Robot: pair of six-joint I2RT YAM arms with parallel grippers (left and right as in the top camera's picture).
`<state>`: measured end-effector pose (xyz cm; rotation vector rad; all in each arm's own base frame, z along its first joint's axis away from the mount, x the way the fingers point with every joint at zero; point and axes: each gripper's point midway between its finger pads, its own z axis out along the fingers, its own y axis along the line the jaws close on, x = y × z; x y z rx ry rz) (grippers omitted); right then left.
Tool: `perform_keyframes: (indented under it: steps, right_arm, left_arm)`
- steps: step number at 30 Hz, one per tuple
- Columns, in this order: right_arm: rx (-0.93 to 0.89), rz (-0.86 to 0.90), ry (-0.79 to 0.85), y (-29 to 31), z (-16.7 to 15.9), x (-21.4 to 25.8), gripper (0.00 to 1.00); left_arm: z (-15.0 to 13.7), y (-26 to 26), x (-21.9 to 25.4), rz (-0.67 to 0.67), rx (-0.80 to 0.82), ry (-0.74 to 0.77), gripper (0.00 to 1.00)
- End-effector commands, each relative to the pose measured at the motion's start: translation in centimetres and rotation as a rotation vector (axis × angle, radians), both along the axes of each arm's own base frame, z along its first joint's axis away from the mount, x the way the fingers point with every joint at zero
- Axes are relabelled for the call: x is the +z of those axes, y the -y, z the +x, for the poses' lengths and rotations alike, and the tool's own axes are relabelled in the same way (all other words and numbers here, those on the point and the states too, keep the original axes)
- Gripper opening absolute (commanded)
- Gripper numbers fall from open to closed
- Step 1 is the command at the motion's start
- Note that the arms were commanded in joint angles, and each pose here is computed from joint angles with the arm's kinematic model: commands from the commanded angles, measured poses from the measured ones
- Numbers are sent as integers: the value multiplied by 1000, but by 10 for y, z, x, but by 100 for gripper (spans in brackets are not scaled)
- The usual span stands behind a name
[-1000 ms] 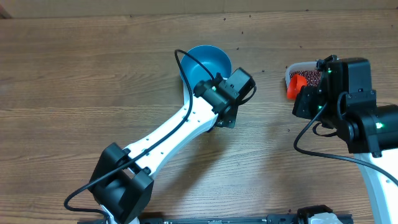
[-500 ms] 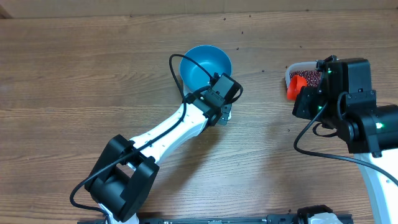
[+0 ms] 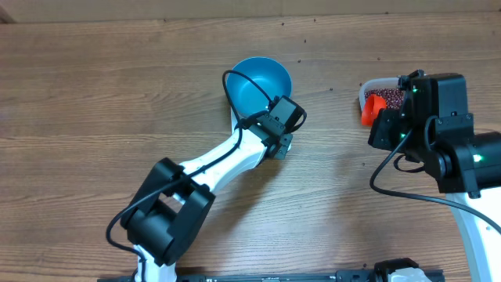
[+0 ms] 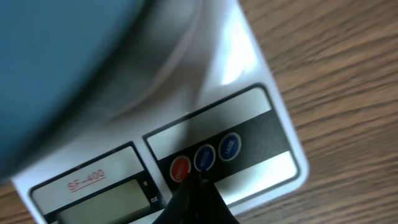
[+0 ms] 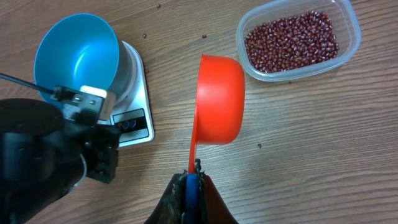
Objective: Scoop item into bowl and weigh 150g on scale
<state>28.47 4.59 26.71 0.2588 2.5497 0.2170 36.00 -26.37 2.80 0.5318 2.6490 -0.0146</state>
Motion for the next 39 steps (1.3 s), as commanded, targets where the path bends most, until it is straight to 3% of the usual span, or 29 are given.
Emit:
perform_keyframes:
  steps: [1,39]
  right_arm:
    - [-2,10,34,0,2,11,4]
    - [-1,10,33,0,2,11,4]
  left_arm:
    - [1,-7,-12,45,-11,-2,4]
    - [8,-15,-27,102,11,19,4]
